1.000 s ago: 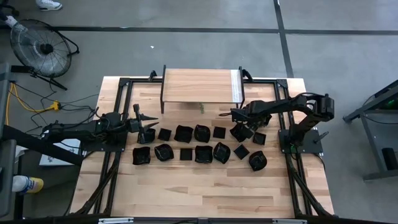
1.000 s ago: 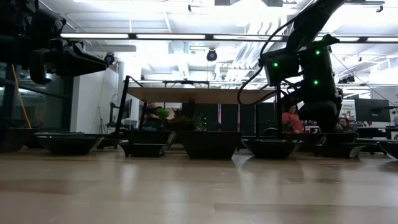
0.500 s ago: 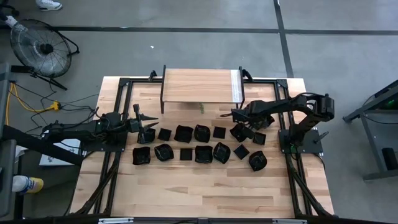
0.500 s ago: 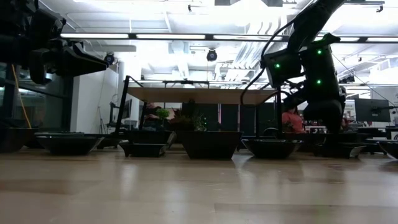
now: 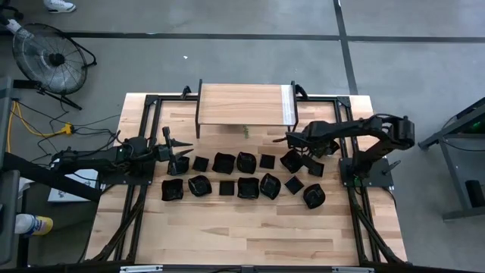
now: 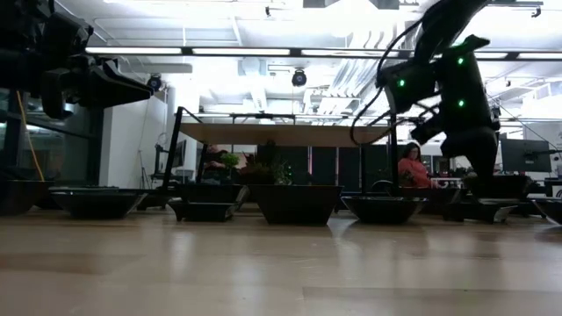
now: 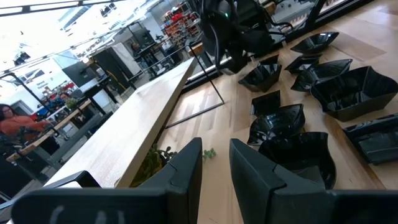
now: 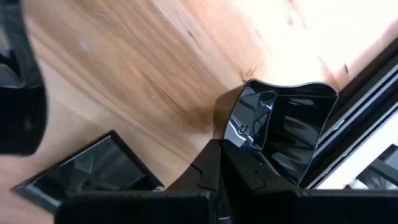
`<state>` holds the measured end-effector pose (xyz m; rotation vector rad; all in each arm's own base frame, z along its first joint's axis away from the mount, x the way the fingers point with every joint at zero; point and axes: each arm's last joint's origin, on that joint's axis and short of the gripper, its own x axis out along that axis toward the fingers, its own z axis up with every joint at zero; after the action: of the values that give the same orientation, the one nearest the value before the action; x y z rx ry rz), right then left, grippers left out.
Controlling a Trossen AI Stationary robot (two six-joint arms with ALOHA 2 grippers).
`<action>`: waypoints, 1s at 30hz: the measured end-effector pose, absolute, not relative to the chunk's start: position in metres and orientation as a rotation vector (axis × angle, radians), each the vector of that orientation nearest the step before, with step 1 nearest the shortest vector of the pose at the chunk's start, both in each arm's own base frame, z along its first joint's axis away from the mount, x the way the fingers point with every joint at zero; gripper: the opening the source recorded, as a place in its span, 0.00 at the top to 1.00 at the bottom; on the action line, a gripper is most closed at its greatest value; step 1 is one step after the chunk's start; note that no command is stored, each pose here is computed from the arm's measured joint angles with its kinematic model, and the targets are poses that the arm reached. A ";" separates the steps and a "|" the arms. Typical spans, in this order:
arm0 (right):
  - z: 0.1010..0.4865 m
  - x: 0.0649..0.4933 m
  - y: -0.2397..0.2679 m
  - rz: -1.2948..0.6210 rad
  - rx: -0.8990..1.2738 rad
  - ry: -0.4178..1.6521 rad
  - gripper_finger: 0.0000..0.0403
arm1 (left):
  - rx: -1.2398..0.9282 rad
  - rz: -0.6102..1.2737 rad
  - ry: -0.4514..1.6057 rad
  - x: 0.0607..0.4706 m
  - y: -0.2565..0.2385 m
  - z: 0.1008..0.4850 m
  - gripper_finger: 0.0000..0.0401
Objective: Pick & Place Mini shaped plates
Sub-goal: Put the distorted square plate on the shelf
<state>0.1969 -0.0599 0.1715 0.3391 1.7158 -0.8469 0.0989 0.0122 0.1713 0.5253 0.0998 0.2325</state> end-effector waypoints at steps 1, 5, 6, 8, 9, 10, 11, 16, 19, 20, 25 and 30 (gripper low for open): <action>0.176 0.195 -0.060 -0.847 0.339 1.711 1.00 | 0.525 0.232 0.100 0.099 0.012 0.171 0.80; 0.203 0.193 -0.059 -0.838 0.328 1.682 1.00 | 0.525 0.236 0.100 0.099 0.012 0.171 0.80; 0.211 0.193 -0.059 -0.831 0.318 1.672 1.00 | 0.525 0.236 0.100 0.099 0.012 0.171 0.80; 0.228 0.194 -0.060 -0.817 0.305 1.639 1.00 | 0.525 0.236 0.100 0.099 0.012 0.171 0.80; 0.237 0.194 -0.060 -0.812 0.293 1.614 1.00 | 0.525 0.236 0.100 0.099 0.012 0.171 0.80; 0.246 0.195 -0.061 -0.807 0.281 1.590 1.00 | 0.525 0.236 0.100 0.099 0.012 0.171 0.80; 0.255 0.196 -0.061 -0.800 0.266 1.571 1.00 | 0.525 0.236 0.100 0.099 0.012 0.171 0.80; 0.301 0.204 -0.064 -0.747 0.198 1.480 1.00 | 0.525 0.236 0.100 0.099 0.012 0.171 0.80; 0.329 0.208 -0.065 -0.736 0.174 1.412 1.00 | 0.525 0.236 0.100 0.099 0.012 0.171 0.80; 0.338 0.208 -0.066 -0.734 0.159 1.391 1.00 | 0.525 0.235 0.100 0.099 0.012 0.171 0.80; 0.376 0.212 -0.069 -0.684 0.093 1.246 1.00 | 0.525 0.235 0.100 0.099 0.012 0.171 0.80; 0.392 0.217 -0.075 -0.561 -0.003 1.164 1.00 | 0.525 0.235 0.100 0.099 0.012 0.171 0.80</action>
<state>0.2170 -0.0749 0.3918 -0.0032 1.1645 -0.5605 0.0988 0.0122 0.1714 0.5253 0.0998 0.2347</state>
